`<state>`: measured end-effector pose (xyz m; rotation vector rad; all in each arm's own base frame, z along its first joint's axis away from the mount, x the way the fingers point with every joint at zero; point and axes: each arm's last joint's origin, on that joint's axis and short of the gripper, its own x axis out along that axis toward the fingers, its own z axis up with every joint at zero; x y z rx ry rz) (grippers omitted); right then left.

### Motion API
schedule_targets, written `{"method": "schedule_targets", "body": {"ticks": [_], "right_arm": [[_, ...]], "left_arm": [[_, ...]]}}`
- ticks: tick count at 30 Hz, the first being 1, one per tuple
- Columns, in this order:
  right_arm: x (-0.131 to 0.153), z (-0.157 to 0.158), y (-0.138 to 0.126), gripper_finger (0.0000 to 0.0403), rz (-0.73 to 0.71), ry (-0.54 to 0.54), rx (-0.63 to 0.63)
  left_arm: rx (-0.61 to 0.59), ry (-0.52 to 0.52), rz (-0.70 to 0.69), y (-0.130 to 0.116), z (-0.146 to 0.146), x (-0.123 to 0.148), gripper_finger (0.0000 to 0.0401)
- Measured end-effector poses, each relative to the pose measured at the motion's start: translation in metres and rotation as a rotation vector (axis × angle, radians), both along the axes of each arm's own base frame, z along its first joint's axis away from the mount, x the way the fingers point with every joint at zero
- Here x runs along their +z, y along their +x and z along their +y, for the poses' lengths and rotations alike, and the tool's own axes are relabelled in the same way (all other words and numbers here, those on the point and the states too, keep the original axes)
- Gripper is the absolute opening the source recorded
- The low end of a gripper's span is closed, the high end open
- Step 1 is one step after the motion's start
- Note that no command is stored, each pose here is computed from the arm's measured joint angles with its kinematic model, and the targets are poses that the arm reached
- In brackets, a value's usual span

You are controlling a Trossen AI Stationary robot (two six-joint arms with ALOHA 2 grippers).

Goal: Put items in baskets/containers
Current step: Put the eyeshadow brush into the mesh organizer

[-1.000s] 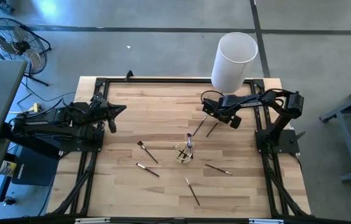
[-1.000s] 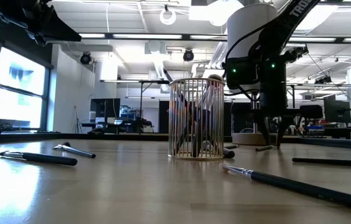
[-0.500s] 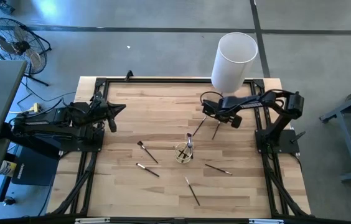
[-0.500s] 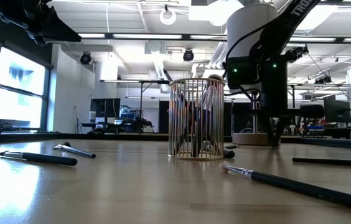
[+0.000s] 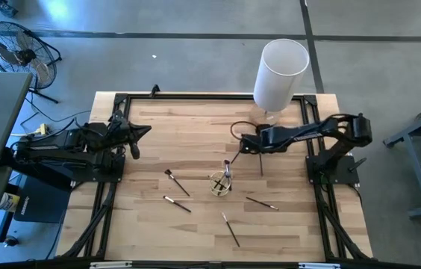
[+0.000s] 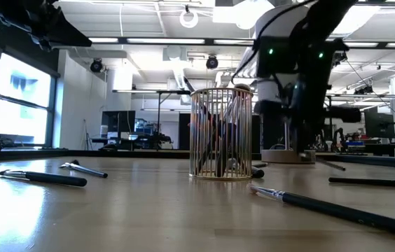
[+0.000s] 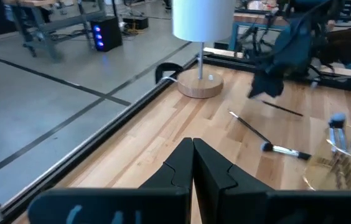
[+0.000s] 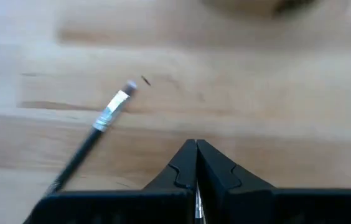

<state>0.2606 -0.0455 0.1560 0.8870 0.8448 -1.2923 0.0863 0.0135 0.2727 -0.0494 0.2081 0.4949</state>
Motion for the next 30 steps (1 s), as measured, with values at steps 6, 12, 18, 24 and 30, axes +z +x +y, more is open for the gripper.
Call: {"method": "schedule_targets", "body": {"ticks": [6,12,18,24,30], "right_arm": [[0.036,0.032,-0.007,0.0,-0.07,-0.184,0.203],[0.076,0.073,-0.015,0.0,-0.207,-0.435,0.456],[0.109,0.108,-0.015,0.0,-0.321,-0.709,0.654],[0.123,0.125,0.004,0.0,-0.403,-0.831,0.881],[0.128,0.126,0.034,0.0,-0.623,-0.905,1.137]], "left_arm": [[-0.043,-0.014,0.013,0.003,-0.001,-0.001,0.0],[-0.04,-0.05,0.016,0.009,-0.001,-0.002,0.0],[-0.064,-0.091,0.013,0.021,-0.002,-0.003,0.0],[-0.095,-0.15,0.003,0.035,-0.003,-0.004,0.0],[-0.112,-0.19,0.028,0.05,-0.004,-0.009,0.0]]}}
